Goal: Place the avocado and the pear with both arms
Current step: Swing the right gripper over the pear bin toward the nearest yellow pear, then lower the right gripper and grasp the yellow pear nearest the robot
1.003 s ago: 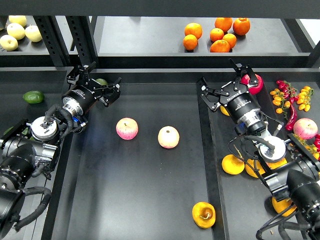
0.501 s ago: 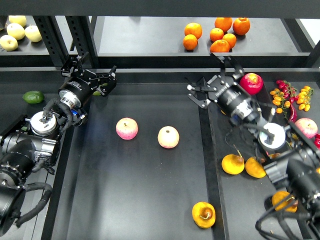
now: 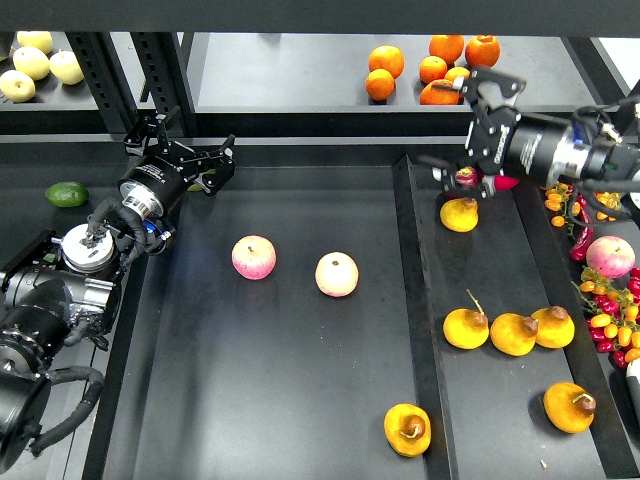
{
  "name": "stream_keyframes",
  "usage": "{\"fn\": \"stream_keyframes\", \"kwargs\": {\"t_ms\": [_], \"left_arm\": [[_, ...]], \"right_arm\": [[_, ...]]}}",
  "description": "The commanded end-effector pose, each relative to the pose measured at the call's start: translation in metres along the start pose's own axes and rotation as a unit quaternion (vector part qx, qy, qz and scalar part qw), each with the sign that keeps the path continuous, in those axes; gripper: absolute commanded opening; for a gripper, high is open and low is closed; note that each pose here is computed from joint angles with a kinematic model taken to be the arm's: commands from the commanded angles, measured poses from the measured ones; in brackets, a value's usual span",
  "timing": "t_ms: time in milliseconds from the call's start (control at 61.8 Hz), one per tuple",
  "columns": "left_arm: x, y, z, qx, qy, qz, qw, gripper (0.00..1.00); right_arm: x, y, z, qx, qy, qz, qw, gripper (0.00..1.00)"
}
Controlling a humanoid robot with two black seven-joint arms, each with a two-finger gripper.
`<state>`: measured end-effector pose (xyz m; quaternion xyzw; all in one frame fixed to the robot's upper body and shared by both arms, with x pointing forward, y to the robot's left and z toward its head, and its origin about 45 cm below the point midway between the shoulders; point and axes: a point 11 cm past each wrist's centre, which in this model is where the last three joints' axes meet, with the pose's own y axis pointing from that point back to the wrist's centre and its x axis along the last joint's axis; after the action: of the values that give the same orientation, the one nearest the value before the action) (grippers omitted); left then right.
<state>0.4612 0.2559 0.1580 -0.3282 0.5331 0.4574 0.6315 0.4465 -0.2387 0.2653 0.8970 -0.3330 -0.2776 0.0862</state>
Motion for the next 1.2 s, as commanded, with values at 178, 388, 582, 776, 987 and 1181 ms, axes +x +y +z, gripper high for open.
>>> {"fn": "stream_keyframes", "kwargs": {"t_ms": [178,388,582,776,987,1181], "left_arm": [[-0.001,-0.001,0.000,0.001,-0.001,0.000,1.000,0.99],[-0.001,-0.001,0.001,-0.001,0.000,0.000,1.000,0.99],[-0.001,-0.001,0.000,0.000,0.000,0.000,1.000,0.99],[-0.001,-0.001,0.000,0.000,0.000,0.000,1.000,0.99],[-0.001,-0.001,0.001,-0.001,0.000,0.000,1.000,0.99],[0.000,0.000,0.001,-0.002,0.002,0.000,1.000,0.99]], "right_arm": [[-0.002,0.001,0.049,-0.150,0.083,0.014,0.985,0.99],[0.011,0.006,0.099,-0.260,0.144,0.036,0.954,0.99],[0.008,0.009,0.122,-0.300,0.155,0.026,0.941,0.99],[0.007,0.012,0.142,-0.334,0.160,0.018,0.929,0.99],[0.001,0.018,0.170,-0.374,0.162,0.001,0.913,0.99],[-0.001,0.032,0.218,-0.412,0.131,-0.012,0.902,0.99]]}}
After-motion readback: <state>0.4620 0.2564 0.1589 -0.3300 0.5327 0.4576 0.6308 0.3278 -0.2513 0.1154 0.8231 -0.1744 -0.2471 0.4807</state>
